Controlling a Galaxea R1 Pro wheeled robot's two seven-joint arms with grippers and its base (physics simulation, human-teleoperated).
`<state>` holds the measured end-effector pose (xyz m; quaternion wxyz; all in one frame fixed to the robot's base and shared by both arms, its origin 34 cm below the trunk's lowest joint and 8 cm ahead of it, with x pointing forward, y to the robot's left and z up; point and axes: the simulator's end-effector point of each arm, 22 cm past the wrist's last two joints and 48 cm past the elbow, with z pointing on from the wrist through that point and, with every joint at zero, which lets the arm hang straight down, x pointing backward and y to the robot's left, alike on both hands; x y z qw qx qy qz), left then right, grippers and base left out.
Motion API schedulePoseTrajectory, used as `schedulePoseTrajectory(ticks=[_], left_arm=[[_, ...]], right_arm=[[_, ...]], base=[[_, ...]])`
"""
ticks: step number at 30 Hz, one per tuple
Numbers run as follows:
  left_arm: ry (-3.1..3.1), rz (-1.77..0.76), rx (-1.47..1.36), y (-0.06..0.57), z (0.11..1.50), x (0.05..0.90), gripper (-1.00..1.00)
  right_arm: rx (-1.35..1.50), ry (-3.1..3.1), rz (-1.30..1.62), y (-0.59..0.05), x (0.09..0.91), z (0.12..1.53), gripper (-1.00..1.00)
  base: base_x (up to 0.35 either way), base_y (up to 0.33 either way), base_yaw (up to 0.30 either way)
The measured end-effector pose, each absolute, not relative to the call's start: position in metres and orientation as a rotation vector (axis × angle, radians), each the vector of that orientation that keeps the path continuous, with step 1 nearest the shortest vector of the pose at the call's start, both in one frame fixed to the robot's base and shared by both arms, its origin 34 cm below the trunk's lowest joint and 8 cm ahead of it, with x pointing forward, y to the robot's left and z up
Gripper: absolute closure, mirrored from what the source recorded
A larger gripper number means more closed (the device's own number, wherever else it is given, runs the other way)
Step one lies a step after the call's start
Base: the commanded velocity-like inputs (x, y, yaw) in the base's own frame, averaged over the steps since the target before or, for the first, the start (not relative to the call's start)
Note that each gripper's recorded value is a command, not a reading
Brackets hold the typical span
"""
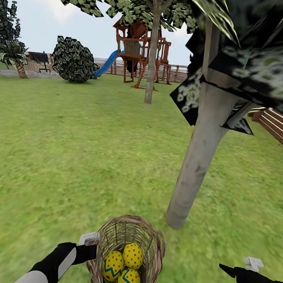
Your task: Take the three Easter eggs out of the wicker basket on the lawn in the garden, then place them on the lawn next to a single tree (choose any tree) so that all three eggs are next to the same tree and none are left in the basket.
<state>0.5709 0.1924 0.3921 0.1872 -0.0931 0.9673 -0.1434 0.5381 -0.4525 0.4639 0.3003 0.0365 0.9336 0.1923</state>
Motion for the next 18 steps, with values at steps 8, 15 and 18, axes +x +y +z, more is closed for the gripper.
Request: schedulePoseTrajectory(ticks=[8,15,18], left_arm=[[2.702,-0.417,-0.248,0.189,0.388,0.577,1.0],[2.728,-0.379,-0.255,0.2,0.38,0.568,-1.0],[2.722,-0.376,-0.29,0.208,0.38,0.569,-1.0]], right_arm=[[0.097,2.477,0.509,-0.453,0.536,0.453,-1.0],[0.098,2.48,0.505,-0.453,0.536,0.453,-1.0],[0.098,2.48,0.505,-0.453,0.536,0.453,-1.0]], base=[[0.0,0.0,0.0],[0.0,0.0,0.0],[0.0,0.0,0.0]])
